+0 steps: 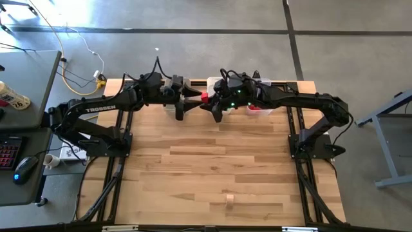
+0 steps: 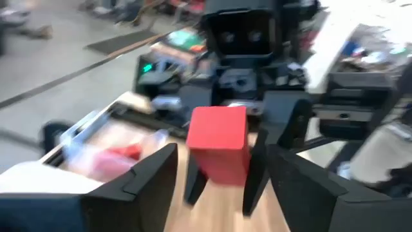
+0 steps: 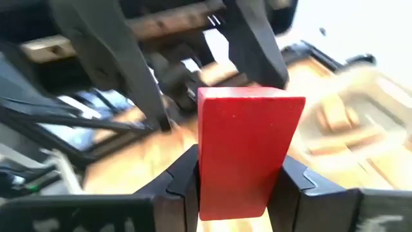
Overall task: Sort & place blocks by color
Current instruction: Put the red triangular block into the transparent bin
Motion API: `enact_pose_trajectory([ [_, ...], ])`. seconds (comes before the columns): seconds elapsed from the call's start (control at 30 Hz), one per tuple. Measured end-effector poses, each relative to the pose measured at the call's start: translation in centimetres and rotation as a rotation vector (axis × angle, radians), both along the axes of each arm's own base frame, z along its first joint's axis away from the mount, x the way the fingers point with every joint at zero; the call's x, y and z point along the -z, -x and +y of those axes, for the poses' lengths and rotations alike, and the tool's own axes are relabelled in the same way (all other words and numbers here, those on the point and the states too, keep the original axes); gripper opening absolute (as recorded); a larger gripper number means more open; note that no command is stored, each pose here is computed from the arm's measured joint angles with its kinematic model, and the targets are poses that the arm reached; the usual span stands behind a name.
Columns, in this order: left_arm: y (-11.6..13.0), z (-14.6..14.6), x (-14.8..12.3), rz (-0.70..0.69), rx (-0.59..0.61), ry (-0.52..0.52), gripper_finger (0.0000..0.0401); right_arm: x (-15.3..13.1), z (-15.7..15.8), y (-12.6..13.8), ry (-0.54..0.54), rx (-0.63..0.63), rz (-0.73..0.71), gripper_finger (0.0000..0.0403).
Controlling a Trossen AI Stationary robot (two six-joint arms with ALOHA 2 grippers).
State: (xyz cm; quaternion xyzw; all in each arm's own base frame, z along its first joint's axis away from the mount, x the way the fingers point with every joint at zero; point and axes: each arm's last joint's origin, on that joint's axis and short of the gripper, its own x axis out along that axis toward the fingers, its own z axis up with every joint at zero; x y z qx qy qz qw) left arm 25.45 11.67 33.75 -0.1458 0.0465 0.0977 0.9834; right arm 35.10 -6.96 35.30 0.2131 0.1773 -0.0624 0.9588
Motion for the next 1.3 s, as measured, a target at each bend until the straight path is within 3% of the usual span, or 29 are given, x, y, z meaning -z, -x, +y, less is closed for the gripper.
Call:
enact_pose_trajectory([
  [0.17, 0.2, 0.4, 0.6, 0.065, -0.077, 0.0, 0.0248, 1.5, -0.1, 0.8, -0.033, 0.116, 0.178, 0.0105],
  [0.7, 0.6, 0.4, 1.8, 0.194, -0.075, -0.005, 0.0246, 4.6, -1.7, 4.4, -0.063, 0.493, 0.613, 0.0105],
  [1.07, 1.0, 0.6, 2.7, 0.306, -0.184, 0.011, 0.0246, 5.4, -4.1, 7.2, -0.05, 0.698, 0.816, 0.0105],
  [1.3, 1.0, 0.6, 2.7, 0.321, -0.173, -0.04, 0.0245, 5.6, -6.3, 9.0, -0.044, 0.817, 0.906, 0.0105],
])
